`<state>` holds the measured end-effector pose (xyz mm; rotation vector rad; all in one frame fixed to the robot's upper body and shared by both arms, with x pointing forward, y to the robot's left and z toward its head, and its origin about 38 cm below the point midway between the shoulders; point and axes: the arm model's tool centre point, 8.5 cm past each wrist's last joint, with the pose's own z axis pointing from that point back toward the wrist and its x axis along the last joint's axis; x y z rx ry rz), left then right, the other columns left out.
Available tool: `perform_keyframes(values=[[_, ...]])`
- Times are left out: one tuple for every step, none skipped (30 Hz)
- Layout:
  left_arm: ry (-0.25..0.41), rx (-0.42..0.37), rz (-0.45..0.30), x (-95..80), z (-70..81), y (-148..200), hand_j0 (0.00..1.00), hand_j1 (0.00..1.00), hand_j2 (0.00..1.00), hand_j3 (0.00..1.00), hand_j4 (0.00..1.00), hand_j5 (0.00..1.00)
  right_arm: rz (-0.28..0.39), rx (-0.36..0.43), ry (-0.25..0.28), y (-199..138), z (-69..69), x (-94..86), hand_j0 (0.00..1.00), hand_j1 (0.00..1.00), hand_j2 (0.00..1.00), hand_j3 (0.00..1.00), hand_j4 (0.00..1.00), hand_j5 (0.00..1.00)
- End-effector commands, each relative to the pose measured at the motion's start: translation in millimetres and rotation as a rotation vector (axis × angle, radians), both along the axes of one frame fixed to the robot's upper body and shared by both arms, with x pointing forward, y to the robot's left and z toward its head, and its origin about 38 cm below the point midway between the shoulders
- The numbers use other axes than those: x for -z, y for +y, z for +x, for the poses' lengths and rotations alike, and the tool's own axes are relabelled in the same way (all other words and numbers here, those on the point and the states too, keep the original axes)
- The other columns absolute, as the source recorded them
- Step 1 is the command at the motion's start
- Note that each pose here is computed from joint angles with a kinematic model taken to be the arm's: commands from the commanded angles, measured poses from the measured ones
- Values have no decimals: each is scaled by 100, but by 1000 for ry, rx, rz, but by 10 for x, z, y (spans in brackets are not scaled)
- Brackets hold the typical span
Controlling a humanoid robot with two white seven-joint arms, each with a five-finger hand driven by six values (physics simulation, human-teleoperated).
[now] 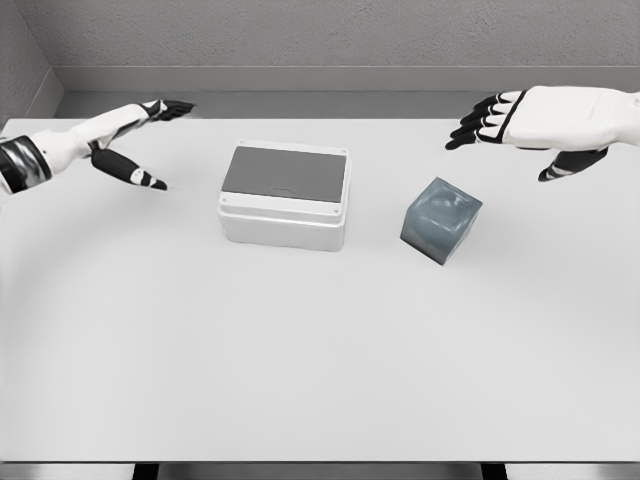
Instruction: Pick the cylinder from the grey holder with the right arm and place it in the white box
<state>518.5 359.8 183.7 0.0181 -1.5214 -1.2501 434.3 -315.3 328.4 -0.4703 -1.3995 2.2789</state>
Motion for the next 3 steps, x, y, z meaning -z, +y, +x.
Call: perform_keyframes(values=[[-5, -40, -15, -75, -32, 206, 100, 100, 100, 100, 100, 100, 6, 2, 0, 2, 2, -10, 100, 100, 100, 100, 100, 100], [-4, -42, -16, -71, -37, 215, 100, 100, 100, 100, 100, 100, 6, 0, 0, 8, 3, -8, 100, 100, 100, 100, 100, 100], [-3, -45, -14, -74, -40, 231, 100, 100, 100, 100, 100, 100, 7, 0, 0, 8, 3, -6, 100, 100, 100, 100, 100, 100]])
